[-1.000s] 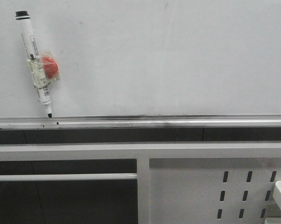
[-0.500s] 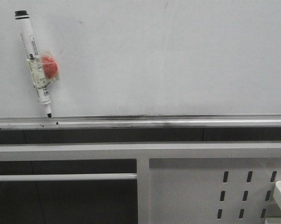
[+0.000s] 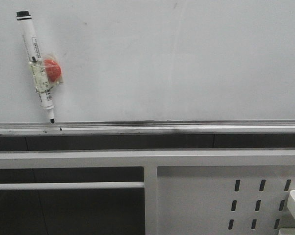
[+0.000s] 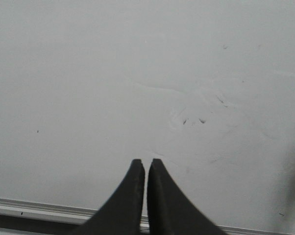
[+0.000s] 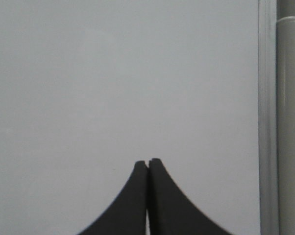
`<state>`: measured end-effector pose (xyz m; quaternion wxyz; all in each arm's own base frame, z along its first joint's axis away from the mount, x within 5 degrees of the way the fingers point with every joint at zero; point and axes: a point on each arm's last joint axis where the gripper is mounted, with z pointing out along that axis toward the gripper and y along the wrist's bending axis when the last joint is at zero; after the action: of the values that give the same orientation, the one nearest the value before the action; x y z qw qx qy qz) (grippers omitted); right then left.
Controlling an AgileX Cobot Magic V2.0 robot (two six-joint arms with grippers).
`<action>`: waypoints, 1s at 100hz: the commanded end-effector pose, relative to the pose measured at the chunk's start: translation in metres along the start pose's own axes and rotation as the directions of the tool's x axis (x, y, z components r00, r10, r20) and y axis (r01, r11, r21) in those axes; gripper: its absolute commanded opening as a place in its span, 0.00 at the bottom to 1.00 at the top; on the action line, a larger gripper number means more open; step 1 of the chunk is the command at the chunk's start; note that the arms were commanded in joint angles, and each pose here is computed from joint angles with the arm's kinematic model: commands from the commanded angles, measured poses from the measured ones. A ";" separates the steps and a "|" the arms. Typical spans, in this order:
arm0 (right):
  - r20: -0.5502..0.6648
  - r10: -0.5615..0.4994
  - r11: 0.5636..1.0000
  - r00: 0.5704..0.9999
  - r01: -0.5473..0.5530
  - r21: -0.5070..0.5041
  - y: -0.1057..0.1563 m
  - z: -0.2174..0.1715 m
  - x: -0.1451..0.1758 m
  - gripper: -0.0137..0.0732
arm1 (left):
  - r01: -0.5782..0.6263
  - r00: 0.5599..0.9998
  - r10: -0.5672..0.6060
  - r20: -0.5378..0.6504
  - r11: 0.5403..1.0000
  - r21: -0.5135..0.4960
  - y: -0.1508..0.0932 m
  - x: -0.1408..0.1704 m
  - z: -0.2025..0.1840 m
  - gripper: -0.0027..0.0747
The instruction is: Write number 1 on whiteboard
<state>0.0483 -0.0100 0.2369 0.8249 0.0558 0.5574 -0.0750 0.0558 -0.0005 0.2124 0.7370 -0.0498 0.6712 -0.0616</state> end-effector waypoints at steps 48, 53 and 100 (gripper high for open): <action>-0.351 0.176 0.979 0.920 -0.201 -0.037 0.009 0.038 -0.070 0.08 | 0.008 0.915 -0.020 0.402 0.999 0.032 -0.016 -0.124 -0.012 0.01; -0.383 0.176 0.978 0.907 -0.205 -0.035 0.009 0.038 -0.067 0.08 | 0.008 0.911 -0.020 0.413 0.999 0.031 -0.016 -0.125 -0.012 0.01; -0.579 0.101 0.980 0.809 -0.180 -0.080 0.014 0.028 -0.049 0.08 | 0.082 0.995 -0.072 -0.062 0.981 0.173 -0.027 -0.084 0.019 0.48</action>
<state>0.0542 0.0032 0.2813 0.5930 0.0697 0.8007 0.0494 0.0605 -0.0109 0.2909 0.7099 -0.0099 0.6933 -0.1233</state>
